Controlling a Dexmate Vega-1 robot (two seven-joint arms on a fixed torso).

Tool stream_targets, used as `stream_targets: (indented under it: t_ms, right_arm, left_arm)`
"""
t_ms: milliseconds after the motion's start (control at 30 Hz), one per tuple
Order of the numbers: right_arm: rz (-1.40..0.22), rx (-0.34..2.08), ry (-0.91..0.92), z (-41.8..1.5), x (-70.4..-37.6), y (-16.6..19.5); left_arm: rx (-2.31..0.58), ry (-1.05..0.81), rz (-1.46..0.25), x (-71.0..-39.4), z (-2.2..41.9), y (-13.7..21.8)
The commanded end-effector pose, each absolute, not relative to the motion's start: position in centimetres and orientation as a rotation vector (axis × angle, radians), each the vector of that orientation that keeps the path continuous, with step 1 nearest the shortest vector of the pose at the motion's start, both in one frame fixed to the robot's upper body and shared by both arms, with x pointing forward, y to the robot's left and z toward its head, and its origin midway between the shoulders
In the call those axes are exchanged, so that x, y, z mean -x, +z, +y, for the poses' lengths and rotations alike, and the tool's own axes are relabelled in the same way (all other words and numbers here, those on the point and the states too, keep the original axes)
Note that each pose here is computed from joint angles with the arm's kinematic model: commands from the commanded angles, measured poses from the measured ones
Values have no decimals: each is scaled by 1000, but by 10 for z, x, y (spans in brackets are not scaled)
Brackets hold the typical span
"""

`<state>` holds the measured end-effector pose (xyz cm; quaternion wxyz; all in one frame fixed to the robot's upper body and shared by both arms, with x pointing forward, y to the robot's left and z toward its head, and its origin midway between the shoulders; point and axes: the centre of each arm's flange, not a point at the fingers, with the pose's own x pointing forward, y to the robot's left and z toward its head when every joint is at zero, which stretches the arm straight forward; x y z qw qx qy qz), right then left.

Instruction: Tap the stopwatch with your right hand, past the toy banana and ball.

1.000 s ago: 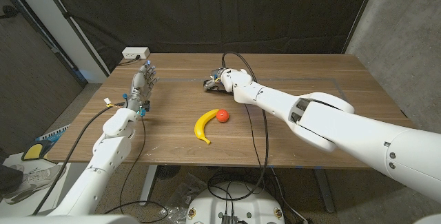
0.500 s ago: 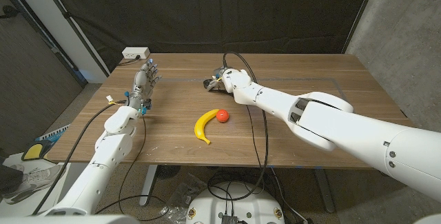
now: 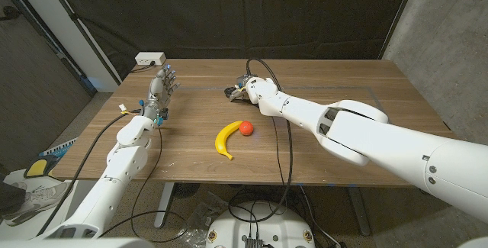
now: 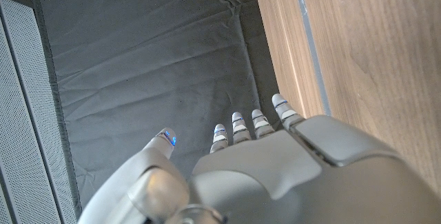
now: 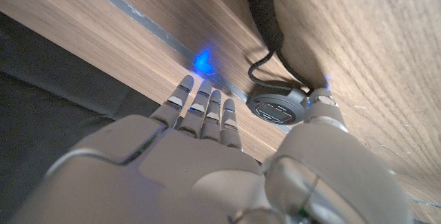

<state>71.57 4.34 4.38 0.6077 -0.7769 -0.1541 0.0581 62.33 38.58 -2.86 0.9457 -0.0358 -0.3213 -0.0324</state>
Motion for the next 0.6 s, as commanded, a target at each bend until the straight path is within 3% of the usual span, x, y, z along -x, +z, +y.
stream_targets:
  t_ms: [33,600]
  right_arm:
    - [-405,1757,163,49,-717,45]
    - [-475,1772,120,51,-716,43]
  left_arm:
    - [75,-71,-640,-629,388,-29]
    - [73,-75,-660,-629,390,-25]
